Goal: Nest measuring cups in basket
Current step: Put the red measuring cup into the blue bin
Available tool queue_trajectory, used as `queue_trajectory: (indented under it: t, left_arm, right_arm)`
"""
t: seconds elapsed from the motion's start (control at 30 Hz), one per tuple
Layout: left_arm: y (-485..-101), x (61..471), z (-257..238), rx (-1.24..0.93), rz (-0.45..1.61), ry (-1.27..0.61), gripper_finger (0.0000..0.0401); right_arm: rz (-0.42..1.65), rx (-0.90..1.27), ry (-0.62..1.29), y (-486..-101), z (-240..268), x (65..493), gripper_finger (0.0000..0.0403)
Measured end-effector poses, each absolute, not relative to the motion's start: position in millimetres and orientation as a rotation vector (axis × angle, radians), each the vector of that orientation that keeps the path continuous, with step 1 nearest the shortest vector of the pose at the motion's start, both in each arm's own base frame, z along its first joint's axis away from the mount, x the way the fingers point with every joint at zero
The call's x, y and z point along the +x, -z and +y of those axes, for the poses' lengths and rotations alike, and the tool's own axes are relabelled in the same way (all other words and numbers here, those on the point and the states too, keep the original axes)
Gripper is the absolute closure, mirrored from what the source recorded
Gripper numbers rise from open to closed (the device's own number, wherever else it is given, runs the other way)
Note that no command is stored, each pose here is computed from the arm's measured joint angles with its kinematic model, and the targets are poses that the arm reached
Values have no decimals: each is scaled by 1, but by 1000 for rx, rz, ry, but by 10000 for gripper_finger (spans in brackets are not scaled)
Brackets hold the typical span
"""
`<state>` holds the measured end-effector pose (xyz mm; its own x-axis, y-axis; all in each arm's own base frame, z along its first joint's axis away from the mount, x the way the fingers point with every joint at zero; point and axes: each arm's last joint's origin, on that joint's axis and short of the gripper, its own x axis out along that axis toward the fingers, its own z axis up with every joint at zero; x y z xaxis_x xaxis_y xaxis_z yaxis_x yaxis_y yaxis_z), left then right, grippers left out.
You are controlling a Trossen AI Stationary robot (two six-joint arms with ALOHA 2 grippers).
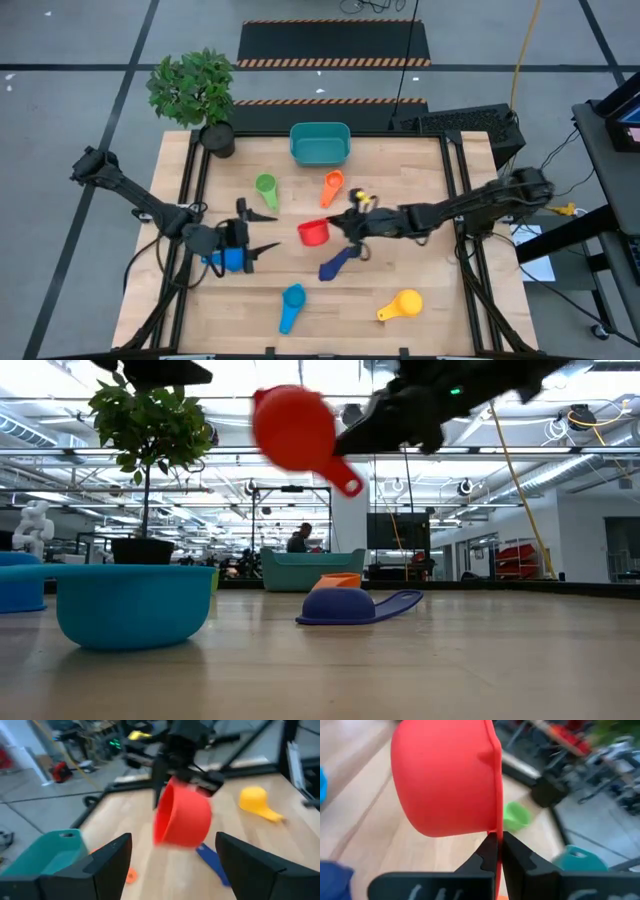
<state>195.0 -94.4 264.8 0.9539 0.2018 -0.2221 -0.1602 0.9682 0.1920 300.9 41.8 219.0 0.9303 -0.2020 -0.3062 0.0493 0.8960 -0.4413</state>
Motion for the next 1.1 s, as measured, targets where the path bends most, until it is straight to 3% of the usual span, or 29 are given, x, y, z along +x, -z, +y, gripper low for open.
queue_trajectory:
  t: [0.27,0.5,0.87,1.1]
  left_arm:
    - [-263,205,-85,183,221,-365,147]
    - [-258,238,-93,227,87,-376,142]
    - [-237,284,-104,269,-278,-302,137]
    - [-240,324,-105,301,-360,-329,143]
  right_arm:
    - [19,-289,246,-227,30,241,403]
    - [-288,-206,98,-231,26,218,403]
    - [-503,-178,42,-239,26,216,403]
    - [-587,-163,-50,-247,31,235,403]
